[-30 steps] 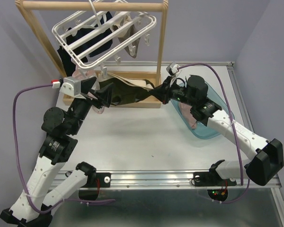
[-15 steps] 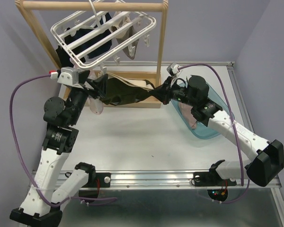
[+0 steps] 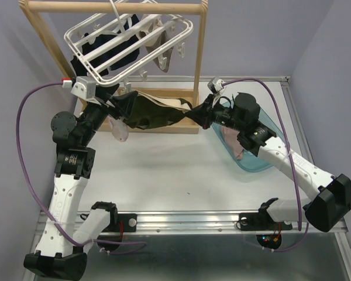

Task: Remove the underwear clipped to the hanger
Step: Remove the underwear from the hanger.

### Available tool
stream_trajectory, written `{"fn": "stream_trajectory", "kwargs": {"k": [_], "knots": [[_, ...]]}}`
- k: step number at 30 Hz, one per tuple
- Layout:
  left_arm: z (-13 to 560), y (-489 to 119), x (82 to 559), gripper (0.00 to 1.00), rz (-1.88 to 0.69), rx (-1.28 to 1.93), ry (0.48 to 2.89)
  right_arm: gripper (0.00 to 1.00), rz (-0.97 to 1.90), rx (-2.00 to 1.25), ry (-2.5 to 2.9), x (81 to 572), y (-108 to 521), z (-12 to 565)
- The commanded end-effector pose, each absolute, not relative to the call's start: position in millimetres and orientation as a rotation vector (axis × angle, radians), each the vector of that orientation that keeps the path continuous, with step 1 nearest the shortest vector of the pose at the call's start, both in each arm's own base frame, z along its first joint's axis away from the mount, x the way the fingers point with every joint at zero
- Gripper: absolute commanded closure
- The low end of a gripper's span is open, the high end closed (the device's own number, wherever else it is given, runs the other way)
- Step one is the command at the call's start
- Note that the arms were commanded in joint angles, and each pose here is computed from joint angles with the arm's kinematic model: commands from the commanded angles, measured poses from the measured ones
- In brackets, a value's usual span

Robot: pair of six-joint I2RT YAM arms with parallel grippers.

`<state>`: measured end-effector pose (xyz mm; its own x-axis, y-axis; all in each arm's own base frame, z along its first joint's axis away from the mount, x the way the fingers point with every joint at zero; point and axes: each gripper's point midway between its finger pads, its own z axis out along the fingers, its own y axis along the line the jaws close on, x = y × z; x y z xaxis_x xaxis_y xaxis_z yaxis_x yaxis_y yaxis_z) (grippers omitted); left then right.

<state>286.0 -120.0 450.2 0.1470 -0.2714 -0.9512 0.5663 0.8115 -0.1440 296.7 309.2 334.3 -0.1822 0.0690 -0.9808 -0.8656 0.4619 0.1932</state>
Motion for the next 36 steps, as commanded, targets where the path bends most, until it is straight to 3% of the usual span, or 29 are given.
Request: {"fn": "stream_trajectory", "kwargs": {"k": [1, 36], "knots": [[488.2, -127.1, 266.9, 0.18, -0.649, 0.341, 1.149, 0.99, 0.981, -0.740, 1.437, 292.8, 306.9, 348.3], [492.3, -123.1, 266.7, 0.28, -0.772, 0.218, 0.948, 0.99, 1.047, -0.765, 1.429, 282.9, 310.8, 347.4]]}}
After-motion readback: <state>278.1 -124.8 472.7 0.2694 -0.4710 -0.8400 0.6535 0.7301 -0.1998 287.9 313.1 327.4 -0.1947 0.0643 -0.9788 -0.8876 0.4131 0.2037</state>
